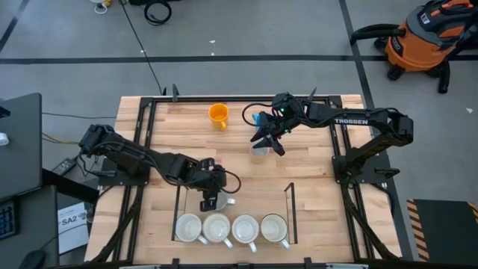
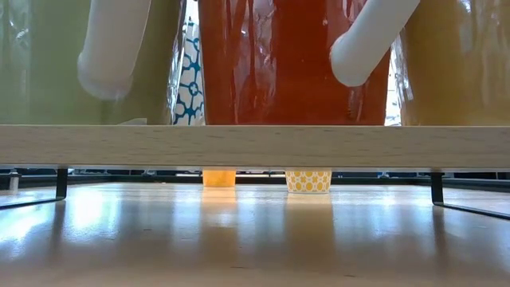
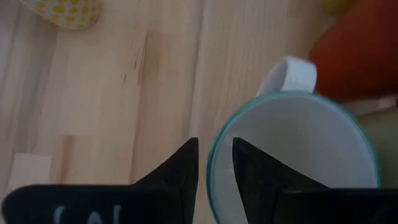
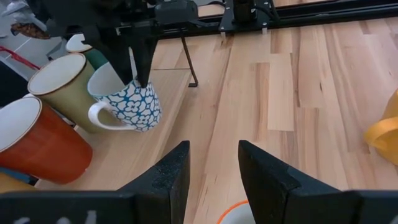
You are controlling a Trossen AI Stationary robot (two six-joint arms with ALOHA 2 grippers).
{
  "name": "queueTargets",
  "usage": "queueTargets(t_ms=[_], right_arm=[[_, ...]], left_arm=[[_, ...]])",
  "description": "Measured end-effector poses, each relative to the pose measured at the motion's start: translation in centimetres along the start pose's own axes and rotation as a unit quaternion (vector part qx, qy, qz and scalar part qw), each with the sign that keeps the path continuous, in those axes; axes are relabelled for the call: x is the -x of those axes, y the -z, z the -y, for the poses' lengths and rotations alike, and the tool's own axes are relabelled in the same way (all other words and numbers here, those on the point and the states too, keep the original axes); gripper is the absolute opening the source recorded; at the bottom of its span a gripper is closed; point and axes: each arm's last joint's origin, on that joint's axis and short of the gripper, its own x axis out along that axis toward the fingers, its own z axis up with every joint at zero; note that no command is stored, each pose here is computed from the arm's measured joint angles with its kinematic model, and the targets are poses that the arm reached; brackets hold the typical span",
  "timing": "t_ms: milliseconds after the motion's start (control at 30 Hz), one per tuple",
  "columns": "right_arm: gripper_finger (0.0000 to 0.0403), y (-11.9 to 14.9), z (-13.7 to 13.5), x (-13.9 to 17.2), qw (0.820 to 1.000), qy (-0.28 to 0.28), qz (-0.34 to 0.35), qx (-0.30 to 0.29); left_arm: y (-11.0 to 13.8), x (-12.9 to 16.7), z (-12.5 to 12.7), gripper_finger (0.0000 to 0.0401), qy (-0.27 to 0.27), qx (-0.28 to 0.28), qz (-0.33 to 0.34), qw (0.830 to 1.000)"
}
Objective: Place coffee mugs
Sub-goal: Put the blue patterned mug on the shelf
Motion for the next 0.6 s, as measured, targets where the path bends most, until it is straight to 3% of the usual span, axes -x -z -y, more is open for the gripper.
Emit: queueTargets(t_ms=[333,600], right_arm=[[0.0142,0.02,0.0,0.0,1.0,0.001,-0.001,-0.001],[0.0142,0.04,0.0,0.0,1.0,0.001,-0.002,-0.001]], left_arm=[[0.12,0.07,0.3,0.002,0.002,0.053,-0.001,0.999],[0.6,0.27,0.75,0.0036,-0.001,0.095,-0.014,0.995]])
